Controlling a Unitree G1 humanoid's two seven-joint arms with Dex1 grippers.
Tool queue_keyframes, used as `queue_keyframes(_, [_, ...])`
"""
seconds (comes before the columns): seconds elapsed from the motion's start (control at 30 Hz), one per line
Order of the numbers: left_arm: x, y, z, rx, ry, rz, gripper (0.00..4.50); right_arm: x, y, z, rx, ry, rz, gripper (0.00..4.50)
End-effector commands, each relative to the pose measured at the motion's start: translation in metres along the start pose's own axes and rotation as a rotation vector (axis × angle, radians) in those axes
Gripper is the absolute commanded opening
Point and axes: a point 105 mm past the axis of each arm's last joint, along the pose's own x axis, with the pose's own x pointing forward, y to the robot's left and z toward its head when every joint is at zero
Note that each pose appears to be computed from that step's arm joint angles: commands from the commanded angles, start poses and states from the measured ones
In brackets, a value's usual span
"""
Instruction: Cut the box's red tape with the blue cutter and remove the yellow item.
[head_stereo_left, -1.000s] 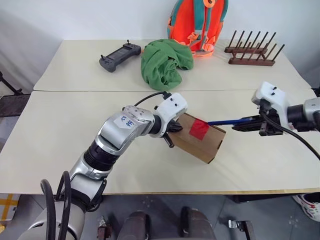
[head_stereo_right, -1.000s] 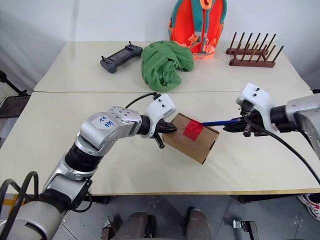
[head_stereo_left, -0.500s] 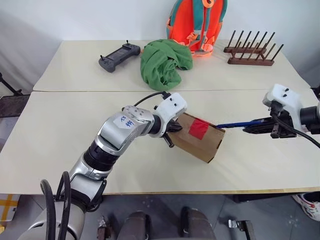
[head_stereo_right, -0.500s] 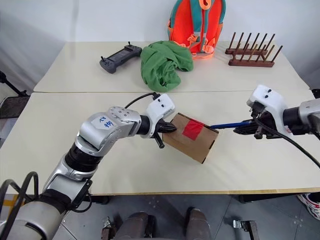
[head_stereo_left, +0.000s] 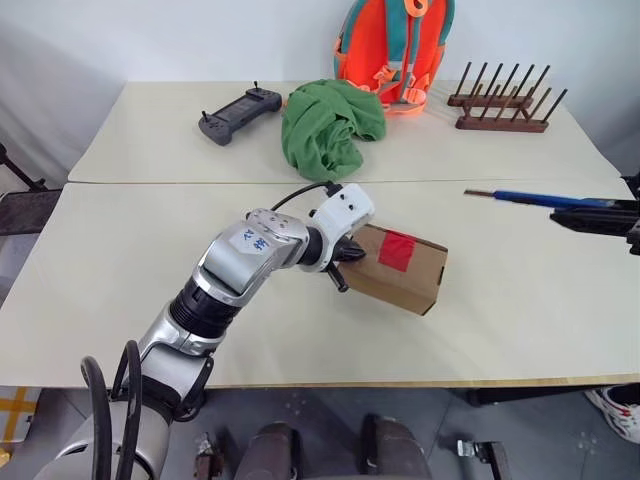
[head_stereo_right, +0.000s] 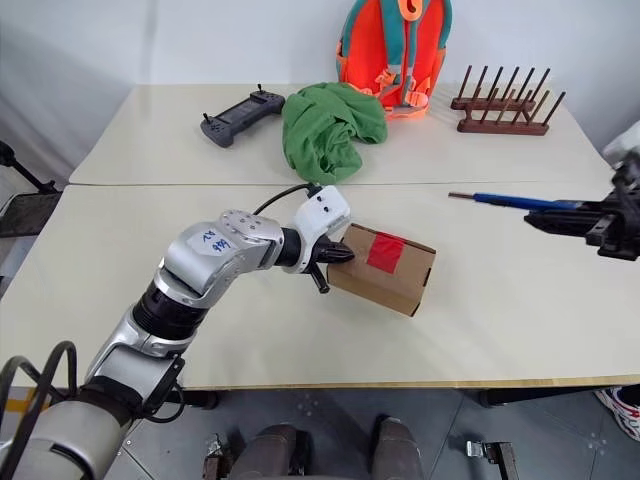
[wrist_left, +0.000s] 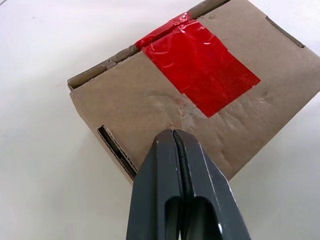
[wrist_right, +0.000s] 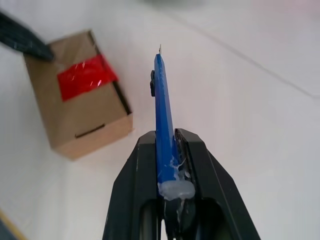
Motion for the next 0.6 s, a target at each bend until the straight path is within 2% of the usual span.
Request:
queue_keyframes(0.03, [0.006,0.0,-0.002,0.02,0.028,-0.007,0.03,0.012,-0.022,-0.032,0.091,-0.111,-0.098,0.16])
queue_keyframes(0.23, [0.005,0.001,0.002,0.039,0.02,-0.012,0.03,0.048,-0.034,-0.095,0.296,-0.139,-0.186,0.16])
queue_keyframes(0.43, [-0.003,0.004,0.007,0.035,-0.009,-0.008,0.03,0.055,-0.048,-0.122,0.397,-0.139,-0.264,0.16])
queue_keyframes(0.5, [-0.009,0.006,0.009,0.032,-0.025,-0.009,0.0,0.051,-0.051,-0.125,0.427,-0.132,-0.278,0.87])
queue_keyframes(0.6, [-0.02,0.008,0.013,0.023,-0.057,-0.027,0.0,0.043,-0.053,-0.123,0.407,-0.119,-0.287,1.67])
